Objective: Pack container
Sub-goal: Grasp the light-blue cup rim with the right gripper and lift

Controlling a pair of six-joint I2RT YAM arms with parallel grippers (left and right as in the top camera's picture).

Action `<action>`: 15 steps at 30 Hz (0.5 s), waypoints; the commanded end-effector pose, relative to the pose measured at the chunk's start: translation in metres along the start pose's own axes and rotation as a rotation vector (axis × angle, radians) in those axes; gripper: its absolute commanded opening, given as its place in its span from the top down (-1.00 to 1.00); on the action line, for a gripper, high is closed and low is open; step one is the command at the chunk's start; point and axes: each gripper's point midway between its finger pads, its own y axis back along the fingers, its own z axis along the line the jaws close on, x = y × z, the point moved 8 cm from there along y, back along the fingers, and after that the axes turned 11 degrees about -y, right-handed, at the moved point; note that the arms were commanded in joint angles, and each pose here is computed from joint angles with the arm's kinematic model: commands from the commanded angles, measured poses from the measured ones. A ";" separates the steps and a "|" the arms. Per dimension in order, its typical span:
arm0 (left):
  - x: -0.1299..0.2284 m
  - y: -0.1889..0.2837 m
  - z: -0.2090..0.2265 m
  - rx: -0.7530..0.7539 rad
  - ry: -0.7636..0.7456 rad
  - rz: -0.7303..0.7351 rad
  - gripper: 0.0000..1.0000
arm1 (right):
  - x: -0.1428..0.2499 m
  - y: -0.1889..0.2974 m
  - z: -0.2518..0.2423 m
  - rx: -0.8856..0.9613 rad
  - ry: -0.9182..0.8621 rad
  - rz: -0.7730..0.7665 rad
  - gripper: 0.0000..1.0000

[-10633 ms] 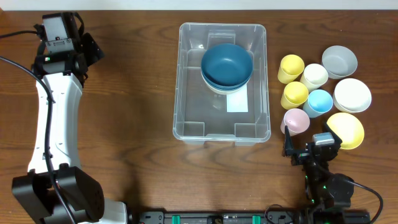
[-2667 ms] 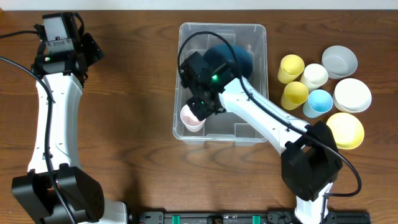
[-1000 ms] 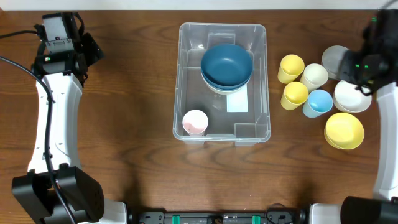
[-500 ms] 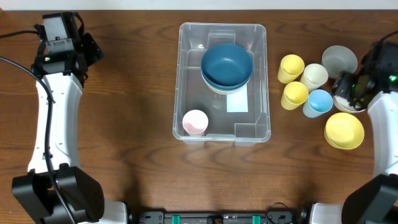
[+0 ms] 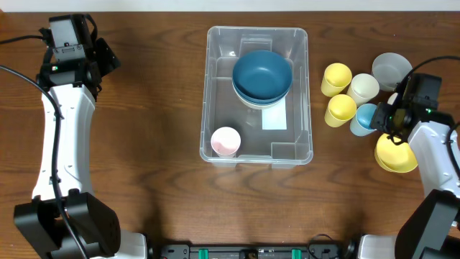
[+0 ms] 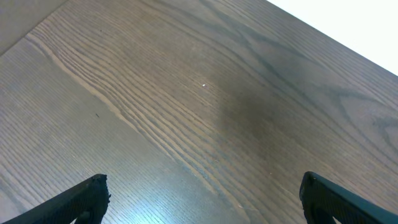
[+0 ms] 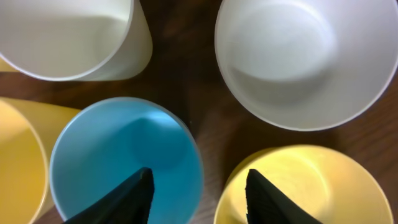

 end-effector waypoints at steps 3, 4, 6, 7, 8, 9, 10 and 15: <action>-0.006 0.008 0.004 -0.010 0.008 -0.024 -0.96 | 0.008 -0.008 -0.002 -0.006 -0.001 0.014 0.06; -0.005 0.008 0.004 -0.010 0.007 -0.024 -0.96 | 0.008 -0.009 -0.002 -0.006 -0.002 0.013 0.07; -0.006 0.008 0.004 -0.010 0.008 -0.024 -0.96 | 0.009 -0.010 -0.003 -0.007 -0.014 0.010 0.11; -0.006 0.008 0.004 -0.010 0.008 -0.024 -0.96 | 0.010 -0.011 -0.003 -0.007 -0.021 0.009 0.14; -0.006 0.008 0.004 -0.010 0.008 -0.024 -0.96 | 0.010 -0.012 -0.003 -0.008 -0.024 0.007 0.21; -0.006 0.008 0.004 -0.010 0.007 -0.024 -0.96 | 0.010 -0.012 -0.003 -0.008 -0.024 0.005 0.25; -0.006 0.008 0.004 -0.010 0.008 -0.024 -0.96 | 0.011 -0.012 -0.003 -0.009 -0.024 0.005 0.28; -0.006 0.008 0.004 -0.010 0.008 -0.024 -0.96 | 0.012 -0.013 -0.003 -0.007 -0.024 0.007 0.37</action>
